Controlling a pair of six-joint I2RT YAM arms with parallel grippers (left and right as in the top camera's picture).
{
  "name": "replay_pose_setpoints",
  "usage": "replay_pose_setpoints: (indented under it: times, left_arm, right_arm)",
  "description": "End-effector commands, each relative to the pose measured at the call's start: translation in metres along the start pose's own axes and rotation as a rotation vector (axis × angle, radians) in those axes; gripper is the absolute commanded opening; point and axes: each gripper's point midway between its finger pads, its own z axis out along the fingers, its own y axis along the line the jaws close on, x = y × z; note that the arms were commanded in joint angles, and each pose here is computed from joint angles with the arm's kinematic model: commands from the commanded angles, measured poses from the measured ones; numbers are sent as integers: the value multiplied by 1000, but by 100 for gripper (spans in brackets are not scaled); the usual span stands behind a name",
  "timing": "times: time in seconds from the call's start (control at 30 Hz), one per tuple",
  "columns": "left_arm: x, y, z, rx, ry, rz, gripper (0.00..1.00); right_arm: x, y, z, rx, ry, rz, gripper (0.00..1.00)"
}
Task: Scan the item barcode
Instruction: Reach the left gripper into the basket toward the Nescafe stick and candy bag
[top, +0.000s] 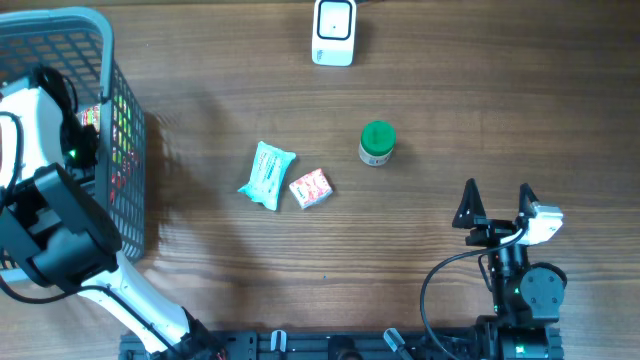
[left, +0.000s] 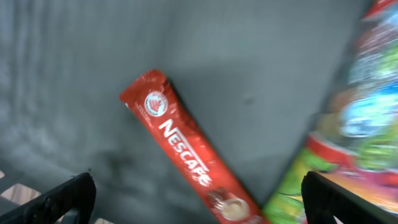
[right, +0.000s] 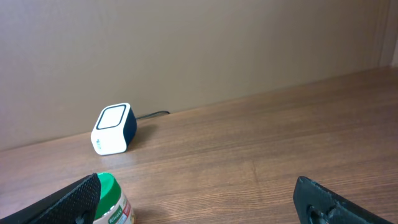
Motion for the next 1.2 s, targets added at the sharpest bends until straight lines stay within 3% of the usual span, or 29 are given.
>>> replay_pose_setpoints:
  times: [0.0, 0.1, 0.2, 0.33, 0.4, 0.53, 0.6, 0.73, 0.9, 1.0, 1.17]
  left_arm:
    - [12, 15, 27, -65, 46, 44, 98]
    - [15, 23, 43, -86, 48, 47, 90]
    - [19, 30, 61, -95, 49, 49, 88]
    - [23, 41, 77, -116, 50, 52, 21]
    - [21, 41, 76, -116, 42, 59, 4]
    - [5, 29, 58, -51, 27, 112, 4]
    - [-14, 14, 26, 41, 13, 180, 4]
    - [-69, -1, -79, 279, -74, 233, 4]
    - [-110, 34, -207, 566, -203, 134, 4]
    - [-96, 65, -261, 744, -207, 137, 4]
    - [-8, 89, -311, 955, -42, 370, 4]
  right_arm:
    - [-2, 0, 0, 3, -8, 9, 100]
    - [-2, 0, 0, 3, -8, 8, 100]
    - [-2, 0, 0, 3, -8, 8, 100]
    - [-2, 0, 0, 3, -8, 8, 100]
    - [-2, 0, 0, 3, -8, 8, 100]
    - [-2, 0, 0, 3, -8, 8, 100]
    - [-2, 0, 0, 3, -8, 8, 100]
    - [-2, 0, 0, 3, -8, 8, 100]
    - [-2, 0, 0, 3, -8, 8, 100]
    - [-2, 0, 0, 3, -8, 8, 100]
    - [-2, 0, 0, 3, -8, 8, 100]
